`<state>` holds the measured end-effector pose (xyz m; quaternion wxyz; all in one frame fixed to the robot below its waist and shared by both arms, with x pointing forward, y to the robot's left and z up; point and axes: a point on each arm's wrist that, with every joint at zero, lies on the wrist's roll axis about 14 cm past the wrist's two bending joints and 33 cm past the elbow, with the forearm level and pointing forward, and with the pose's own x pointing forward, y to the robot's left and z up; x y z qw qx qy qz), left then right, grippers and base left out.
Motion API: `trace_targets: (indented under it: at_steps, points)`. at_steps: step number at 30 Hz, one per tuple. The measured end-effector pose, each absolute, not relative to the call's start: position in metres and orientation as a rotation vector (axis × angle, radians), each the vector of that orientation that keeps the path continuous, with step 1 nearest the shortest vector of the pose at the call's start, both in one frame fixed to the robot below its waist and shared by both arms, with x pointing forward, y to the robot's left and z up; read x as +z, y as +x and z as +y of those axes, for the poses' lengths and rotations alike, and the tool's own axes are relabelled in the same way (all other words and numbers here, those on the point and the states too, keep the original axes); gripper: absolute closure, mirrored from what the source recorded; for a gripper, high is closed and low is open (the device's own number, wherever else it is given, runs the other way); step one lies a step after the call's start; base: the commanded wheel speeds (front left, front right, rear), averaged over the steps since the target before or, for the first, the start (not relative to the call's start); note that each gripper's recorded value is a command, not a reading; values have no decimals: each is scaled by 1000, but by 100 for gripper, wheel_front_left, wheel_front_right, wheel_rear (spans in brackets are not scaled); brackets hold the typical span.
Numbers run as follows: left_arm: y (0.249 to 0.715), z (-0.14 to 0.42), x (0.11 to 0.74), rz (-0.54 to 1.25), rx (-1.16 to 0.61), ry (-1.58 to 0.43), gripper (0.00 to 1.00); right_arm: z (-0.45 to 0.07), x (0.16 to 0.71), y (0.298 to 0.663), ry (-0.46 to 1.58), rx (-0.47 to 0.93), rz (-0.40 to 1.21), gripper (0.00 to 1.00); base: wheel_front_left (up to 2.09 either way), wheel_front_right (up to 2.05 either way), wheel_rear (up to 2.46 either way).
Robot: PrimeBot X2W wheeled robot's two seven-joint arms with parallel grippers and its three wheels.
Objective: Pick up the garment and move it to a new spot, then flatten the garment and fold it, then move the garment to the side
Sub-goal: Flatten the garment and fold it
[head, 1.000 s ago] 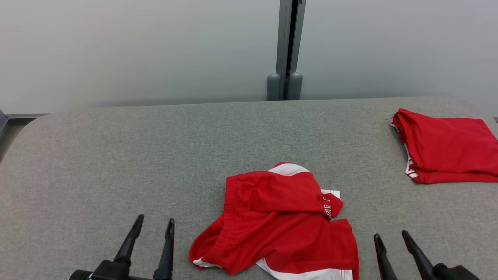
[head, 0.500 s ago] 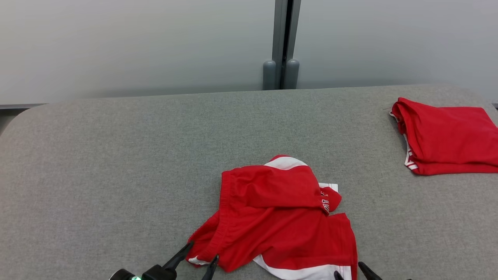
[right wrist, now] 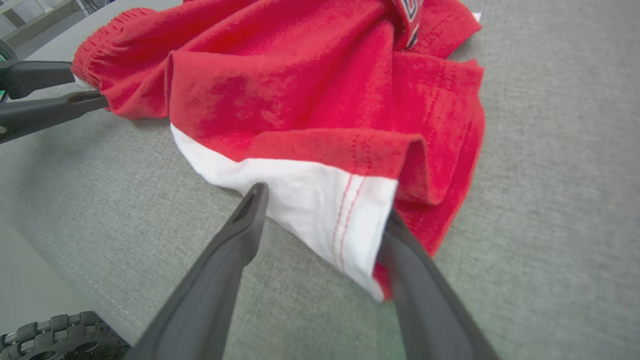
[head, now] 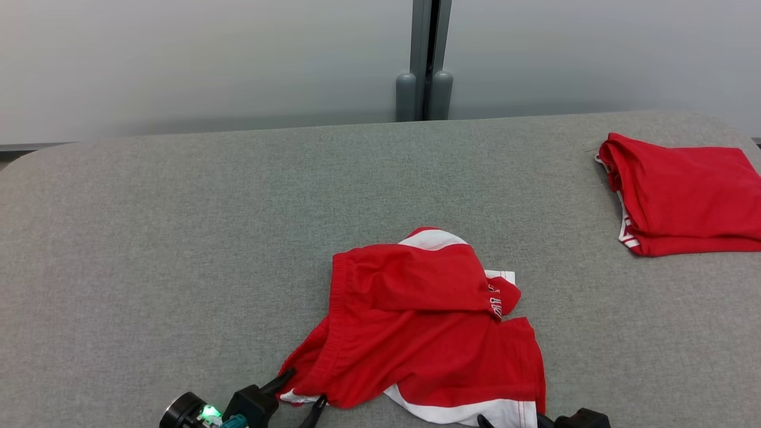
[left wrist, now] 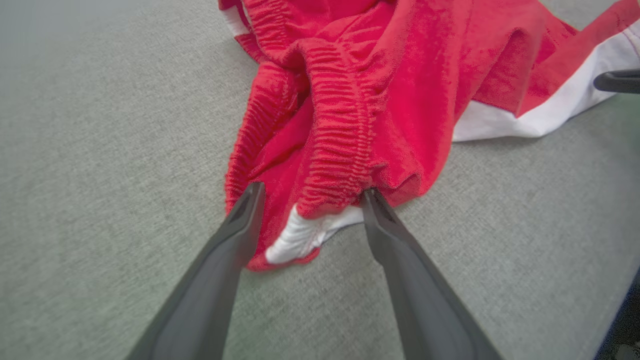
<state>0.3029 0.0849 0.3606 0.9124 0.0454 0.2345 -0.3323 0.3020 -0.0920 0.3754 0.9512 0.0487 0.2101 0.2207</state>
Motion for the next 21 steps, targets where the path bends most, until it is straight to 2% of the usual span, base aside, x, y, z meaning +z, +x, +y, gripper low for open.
trace_targets:
  at_steps: [6,7,8,9,10,16,21]
  points:
    - [310,71,355,508,-752,106,0,-79,373,310,101,499,433,0,0,0,0]
    - [310,69,354,514,-759,103,10,-78,373,312,101,503,435,0,0,0,0]
    - [310,68,353,519,-766,101,53,-77,372,312,101,506,437,4,0,0,0]
    - [310,68,352,526,-770,100,67,-76,371,313,105,508,441,53,0,0,0]
    - [310,67,352,530,-775,97,100,-75,369,312,121,503,452,100,0,0,0]
    - [304,60,356,539,-795,38,100,-72,375,321,156,502,424,100,0,0,0]
    - [302,38,389,468,-833,-101,100,-80,394,330,129,515,349,100,0,0,0]
